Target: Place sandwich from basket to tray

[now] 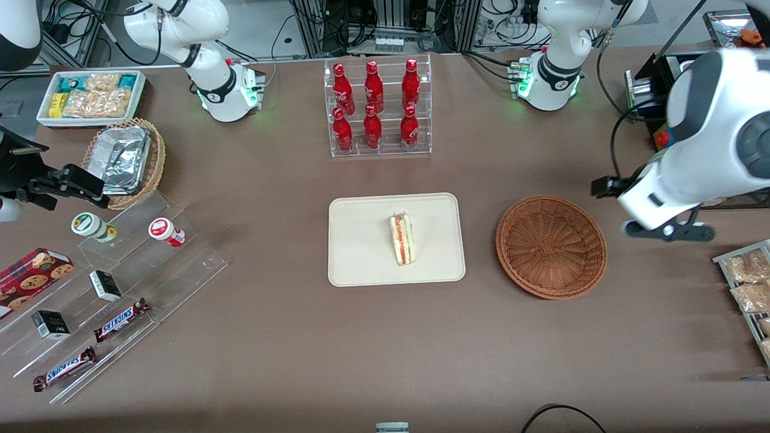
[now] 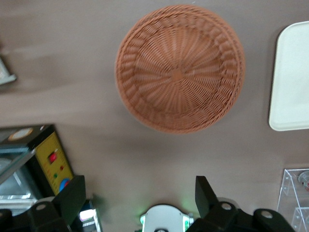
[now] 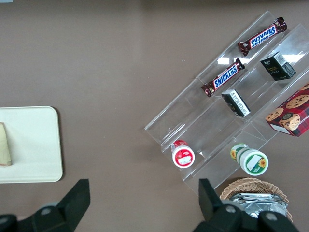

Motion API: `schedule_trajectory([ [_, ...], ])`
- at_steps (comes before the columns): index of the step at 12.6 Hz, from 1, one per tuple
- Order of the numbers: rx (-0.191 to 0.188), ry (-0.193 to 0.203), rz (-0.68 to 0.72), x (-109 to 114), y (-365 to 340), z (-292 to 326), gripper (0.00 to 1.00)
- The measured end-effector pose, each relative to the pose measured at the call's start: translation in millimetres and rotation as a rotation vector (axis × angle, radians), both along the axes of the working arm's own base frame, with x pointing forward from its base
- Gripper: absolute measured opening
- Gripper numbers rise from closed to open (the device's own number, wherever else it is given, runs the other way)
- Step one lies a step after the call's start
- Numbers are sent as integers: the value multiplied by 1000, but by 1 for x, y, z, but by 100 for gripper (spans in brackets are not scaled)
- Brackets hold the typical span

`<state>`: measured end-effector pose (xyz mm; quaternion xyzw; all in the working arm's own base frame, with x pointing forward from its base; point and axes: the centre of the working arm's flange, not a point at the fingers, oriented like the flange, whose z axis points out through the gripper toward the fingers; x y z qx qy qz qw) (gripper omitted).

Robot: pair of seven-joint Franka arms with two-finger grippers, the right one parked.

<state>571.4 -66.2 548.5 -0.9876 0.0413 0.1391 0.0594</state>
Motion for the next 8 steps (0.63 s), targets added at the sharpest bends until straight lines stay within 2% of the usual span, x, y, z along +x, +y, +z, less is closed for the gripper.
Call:
schedule_trajectory([
  [4,14,-46,81,-35,43,61,100],
  [6,16,-71,108,-41,57,75,100],
  [8,14,-72,129,-42,69,76,100],
])
